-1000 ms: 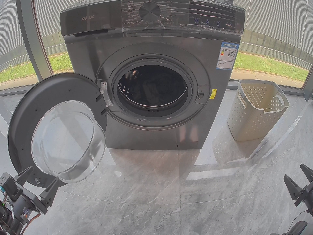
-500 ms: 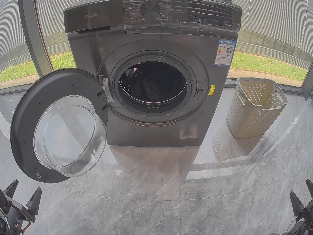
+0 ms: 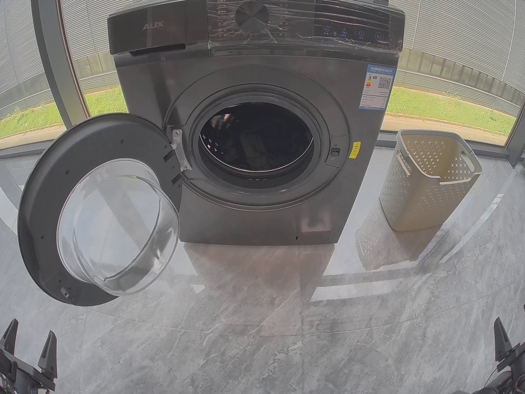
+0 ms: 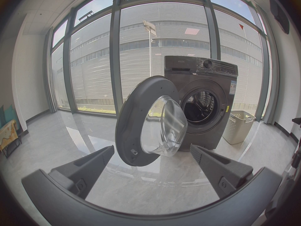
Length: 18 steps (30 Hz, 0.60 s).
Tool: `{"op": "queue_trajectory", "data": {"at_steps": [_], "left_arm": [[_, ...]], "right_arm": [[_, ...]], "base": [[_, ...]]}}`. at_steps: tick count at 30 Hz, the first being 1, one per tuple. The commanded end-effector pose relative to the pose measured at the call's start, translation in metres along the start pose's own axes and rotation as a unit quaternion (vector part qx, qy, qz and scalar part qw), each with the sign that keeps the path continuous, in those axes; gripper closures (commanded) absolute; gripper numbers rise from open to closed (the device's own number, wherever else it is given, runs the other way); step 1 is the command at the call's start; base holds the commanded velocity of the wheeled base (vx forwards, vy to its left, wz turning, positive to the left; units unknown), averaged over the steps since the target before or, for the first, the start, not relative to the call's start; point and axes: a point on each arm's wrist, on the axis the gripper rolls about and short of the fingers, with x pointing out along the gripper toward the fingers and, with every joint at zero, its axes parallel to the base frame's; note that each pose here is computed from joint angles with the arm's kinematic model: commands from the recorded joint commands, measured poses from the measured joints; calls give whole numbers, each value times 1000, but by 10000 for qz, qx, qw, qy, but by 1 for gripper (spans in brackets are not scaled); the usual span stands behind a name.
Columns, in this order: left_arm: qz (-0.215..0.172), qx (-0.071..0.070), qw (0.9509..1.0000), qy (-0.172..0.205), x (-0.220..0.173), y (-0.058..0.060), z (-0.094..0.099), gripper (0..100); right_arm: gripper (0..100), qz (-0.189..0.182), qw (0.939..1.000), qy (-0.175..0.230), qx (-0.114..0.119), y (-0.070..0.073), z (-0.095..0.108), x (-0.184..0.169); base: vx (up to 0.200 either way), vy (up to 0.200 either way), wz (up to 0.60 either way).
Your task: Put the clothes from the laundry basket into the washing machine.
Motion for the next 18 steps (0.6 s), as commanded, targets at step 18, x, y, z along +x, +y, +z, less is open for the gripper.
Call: {"op": "queue_trajectory", "data": {"at_steps": [18], "left_arm": [[-619,-61,9980,121,-2,-4,-8,0]], "right_arm": [[0,603,9980,200,-24,3,-11,-3]], "base": [[0,0,0]]}}
